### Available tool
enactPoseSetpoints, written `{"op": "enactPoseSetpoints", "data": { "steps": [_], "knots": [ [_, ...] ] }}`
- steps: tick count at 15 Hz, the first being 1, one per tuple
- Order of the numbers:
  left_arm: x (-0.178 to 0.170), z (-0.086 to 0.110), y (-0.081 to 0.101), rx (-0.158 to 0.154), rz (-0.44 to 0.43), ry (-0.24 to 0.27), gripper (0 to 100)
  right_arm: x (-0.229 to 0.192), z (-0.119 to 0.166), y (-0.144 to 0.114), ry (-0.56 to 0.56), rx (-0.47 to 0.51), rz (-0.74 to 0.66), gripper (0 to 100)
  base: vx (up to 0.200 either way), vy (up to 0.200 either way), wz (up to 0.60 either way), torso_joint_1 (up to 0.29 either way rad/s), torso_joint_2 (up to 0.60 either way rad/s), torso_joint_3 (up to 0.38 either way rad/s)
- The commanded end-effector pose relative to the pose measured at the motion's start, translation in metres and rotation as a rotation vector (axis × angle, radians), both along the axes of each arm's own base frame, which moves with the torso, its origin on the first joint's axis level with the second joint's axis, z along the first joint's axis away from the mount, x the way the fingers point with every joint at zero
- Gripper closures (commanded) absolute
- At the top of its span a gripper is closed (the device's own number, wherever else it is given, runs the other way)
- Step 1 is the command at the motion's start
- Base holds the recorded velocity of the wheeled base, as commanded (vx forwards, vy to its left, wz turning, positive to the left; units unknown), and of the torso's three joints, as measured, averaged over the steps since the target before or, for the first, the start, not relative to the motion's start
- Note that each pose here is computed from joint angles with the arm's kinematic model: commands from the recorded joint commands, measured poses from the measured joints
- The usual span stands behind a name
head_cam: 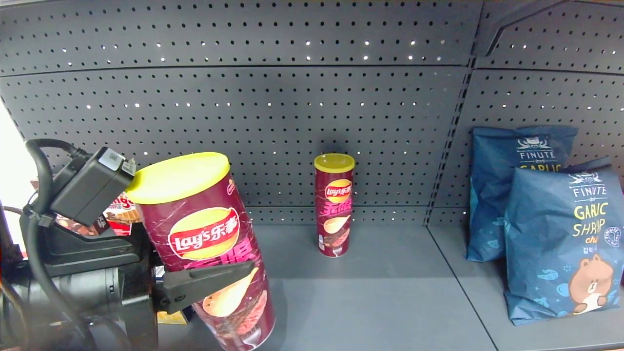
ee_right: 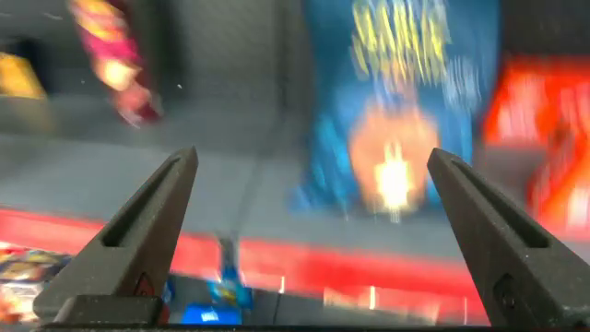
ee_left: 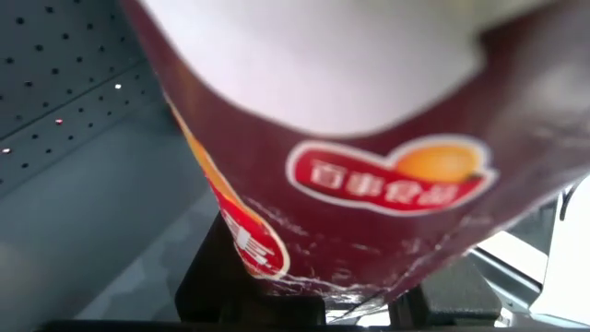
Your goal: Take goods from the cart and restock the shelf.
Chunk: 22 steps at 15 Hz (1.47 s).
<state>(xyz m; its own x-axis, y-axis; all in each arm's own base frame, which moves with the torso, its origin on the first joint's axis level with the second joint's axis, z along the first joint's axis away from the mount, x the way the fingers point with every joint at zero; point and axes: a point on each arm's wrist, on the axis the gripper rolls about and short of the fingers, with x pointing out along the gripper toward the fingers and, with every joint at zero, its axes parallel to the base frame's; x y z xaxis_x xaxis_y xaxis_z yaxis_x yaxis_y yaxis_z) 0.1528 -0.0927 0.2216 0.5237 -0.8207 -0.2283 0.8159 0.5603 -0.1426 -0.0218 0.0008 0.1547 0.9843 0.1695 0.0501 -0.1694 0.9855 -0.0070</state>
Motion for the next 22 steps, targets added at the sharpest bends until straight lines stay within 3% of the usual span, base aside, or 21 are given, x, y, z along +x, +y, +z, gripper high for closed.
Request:
{"op": "enactPoseSetpoints", "data": {
  "steps": [1,7,11,17,22],
  "knots": [
    [0.000,-0.001,0.000,0.003,-0.003,0.004,100,0.044,0.062,0.007,0.091,-0.137,0.182,0,0.000,0.000,0.00,0.000,0.00,0.000],
    [0.001,0.000,0.000,0.003,0.015,-0.001,100,0.091,0.073,0.028,0.158,-0.178,0.341,0,0.000,0.000,0.00,0.000,0.00,0.000],
    [0.002,0.000,0.000,0.008,0.030,0.002,100,0.145,0.087,0.067,0.258,-0.193,0.475,0,0.000,0.000,0.00,0.000,0.00,0.000],
    [0.004,0.002,-0.001,0.009,0.044,-0.002,100,0.199,0.062,0.110,0.340,-0.185,0.539,0,0.000,0.000,0.00,0.000,0.00,0.000],
    [0.009,-0.004,-0.004,0.022,0.040,0.023,100,0.250,0.037,0.138,0.271,-0.163,0.548,0,0.000,0.000,0.00,0.000,0.00,0.000]
  ]
}}
